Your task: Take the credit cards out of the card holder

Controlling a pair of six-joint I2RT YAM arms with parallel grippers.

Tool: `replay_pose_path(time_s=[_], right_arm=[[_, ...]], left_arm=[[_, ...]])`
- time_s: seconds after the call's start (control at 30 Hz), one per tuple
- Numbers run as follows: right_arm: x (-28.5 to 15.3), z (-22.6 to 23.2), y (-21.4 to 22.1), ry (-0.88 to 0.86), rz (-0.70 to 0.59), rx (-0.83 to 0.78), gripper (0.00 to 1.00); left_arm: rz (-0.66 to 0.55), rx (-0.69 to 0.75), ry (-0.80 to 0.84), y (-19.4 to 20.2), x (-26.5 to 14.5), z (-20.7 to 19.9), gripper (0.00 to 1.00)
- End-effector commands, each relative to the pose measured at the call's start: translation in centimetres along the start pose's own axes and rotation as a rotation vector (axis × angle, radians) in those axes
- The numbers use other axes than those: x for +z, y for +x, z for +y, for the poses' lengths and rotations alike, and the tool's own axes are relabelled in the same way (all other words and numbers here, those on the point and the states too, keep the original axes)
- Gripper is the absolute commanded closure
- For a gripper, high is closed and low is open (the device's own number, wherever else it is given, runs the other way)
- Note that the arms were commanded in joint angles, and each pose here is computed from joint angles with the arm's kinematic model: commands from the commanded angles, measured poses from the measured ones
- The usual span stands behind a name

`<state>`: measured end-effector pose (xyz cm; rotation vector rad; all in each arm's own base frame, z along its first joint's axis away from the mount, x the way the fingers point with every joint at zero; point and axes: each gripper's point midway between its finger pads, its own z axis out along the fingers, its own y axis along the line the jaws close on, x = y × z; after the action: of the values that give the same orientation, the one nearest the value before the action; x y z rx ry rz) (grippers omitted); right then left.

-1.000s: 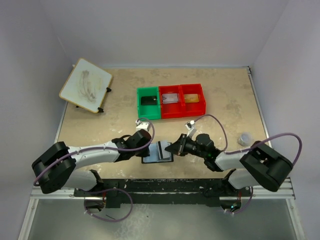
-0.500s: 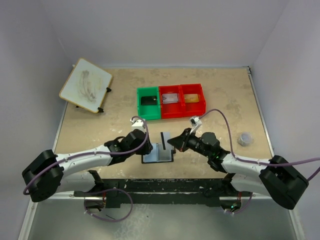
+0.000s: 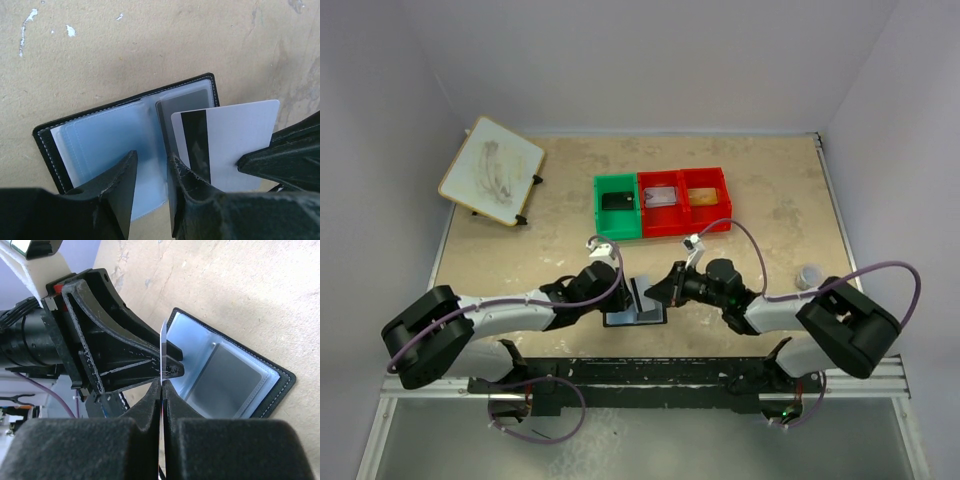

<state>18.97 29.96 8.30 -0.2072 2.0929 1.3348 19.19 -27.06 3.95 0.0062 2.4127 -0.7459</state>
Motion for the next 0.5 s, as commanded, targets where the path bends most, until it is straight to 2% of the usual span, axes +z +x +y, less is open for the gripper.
replay_pose_path(time_s=[0.0,0.33,0.47], right_arm=[[1.0,3.2,-1.3,-0.137,-0.011,0.009,1.0],[1.6,2.3,-0.4,-0.14,0.001,0.079,0.95],[1.7,1.3,-0.1,-0.077,0.02,0.084,0.93]], left_arm=[[-0.053,-0.042,0.112,-1.6,0.0,-2.9,0.72],[-0.041,-0.051,0.101,-1.0,0.1,-2.4,0.72],[-0.036,-0.046,0.086,-0.8,0.2,-1.9,0.73]])
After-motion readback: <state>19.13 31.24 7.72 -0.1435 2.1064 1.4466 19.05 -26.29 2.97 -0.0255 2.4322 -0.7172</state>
